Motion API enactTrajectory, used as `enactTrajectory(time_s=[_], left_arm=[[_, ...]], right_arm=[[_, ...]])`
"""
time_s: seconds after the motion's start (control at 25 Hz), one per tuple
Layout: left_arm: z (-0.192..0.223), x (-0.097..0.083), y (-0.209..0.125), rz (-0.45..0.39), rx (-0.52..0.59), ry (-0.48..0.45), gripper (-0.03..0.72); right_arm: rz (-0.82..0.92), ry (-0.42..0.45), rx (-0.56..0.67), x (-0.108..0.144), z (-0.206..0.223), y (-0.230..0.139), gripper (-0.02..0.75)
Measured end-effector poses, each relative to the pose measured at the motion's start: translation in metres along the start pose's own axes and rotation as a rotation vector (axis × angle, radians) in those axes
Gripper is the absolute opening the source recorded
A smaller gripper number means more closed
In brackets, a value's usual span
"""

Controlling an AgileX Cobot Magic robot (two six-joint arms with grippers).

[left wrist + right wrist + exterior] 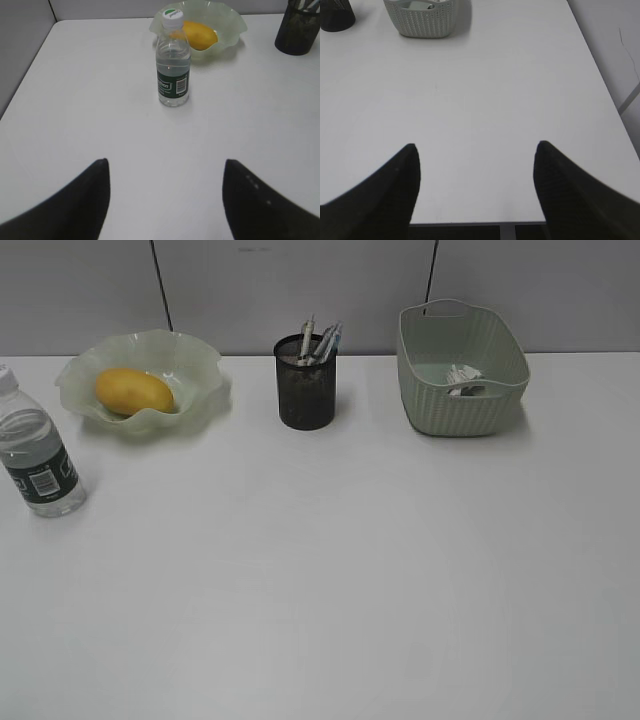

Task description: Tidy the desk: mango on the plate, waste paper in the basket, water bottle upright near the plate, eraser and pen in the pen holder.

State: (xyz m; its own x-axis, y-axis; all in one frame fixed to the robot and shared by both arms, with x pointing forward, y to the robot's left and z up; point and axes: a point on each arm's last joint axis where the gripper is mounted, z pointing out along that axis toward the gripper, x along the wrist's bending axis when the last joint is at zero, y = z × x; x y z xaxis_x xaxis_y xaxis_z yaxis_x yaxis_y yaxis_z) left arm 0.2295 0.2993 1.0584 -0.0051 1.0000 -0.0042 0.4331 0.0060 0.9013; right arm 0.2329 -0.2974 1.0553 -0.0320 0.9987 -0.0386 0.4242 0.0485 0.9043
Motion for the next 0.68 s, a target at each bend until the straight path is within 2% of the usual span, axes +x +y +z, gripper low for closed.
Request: enactTrajectory(time_s=[0.68], left_arm=[[0.0, 0.0, 0.0, 0.0, 0.0, 0.0, 0.533]], right_arm=[[0.0, 0.0, 0.0, 0.0, 0.0, 0.0, 0.561]])
